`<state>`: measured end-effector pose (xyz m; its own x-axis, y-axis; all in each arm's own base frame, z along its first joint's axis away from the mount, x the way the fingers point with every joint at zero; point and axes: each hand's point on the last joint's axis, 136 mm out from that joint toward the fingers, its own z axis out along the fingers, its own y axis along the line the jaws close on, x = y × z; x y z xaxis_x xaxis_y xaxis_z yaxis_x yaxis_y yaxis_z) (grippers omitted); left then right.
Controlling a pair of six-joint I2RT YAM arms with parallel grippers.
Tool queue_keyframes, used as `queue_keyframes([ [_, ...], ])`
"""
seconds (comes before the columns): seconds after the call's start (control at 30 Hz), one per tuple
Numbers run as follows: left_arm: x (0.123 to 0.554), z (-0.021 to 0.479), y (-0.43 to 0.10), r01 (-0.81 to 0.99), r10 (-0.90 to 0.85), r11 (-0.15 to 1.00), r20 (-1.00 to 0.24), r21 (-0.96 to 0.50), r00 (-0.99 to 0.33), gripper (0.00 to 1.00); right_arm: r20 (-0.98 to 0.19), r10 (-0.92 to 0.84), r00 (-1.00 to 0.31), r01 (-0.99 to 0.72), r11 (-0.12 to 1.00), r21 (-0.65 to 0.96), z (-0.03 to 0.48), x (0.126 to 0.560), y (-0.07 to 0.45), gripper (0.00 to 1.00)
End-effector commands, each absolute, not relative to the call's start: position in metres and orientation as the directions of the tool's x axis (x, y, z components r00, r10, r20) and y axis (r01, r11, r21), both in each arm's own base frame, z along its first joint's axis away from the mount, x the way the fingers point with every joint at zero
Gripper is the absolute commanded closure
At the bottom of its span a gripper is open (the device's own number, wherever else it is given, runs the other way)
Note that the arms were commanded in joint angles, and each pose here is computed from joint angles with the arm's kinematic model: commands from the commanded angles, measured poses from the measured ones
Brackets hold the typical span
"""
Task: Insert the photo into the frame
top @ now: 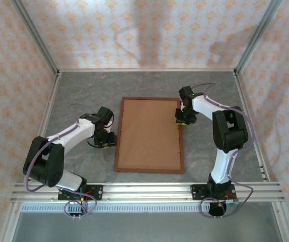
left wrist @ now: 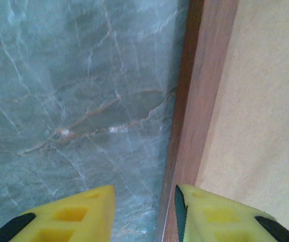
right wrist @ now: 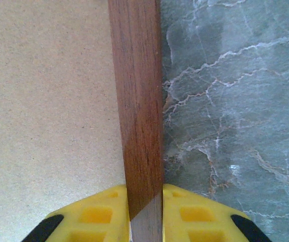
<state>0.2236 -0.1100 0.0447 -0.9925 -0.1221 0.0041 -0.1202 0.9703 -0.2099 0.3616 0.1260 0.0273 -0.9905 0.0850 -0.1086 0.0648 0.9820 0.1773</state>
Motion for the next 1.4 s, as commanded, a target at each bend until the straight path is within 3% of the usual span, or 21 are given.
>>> queue_keyframes([
  [0.0, 0.204, 0.048, -0.116, -0.106, -0.094, 0.965, 0.062, -0.239, -0.994, 0.64, -0.075, 0.070, -0.995, 0.057, 0.985, 0.162, 0.001, 0.361, 0.127, 0.81],
  [0.5, 0.185, 0.027, -0.130, -0.090, -0.058, 0.972, 0.148, -0.217, -0.987, 0.67, -0.070, 0.066, -0.995, 0.054, 0.986, 0.161, 0.000, 0.360, 0.128, 0.81],
  [1.37, 0.200, 0.007, -0.145, -0.075, -0.051, 0.969, 0.105, -0.235, -0.993, 0.70, -0.062, 0.065, -0.996, 0.054, 0.985, 0.167, -0.002, 0.359, 0.130, 0.81],
])
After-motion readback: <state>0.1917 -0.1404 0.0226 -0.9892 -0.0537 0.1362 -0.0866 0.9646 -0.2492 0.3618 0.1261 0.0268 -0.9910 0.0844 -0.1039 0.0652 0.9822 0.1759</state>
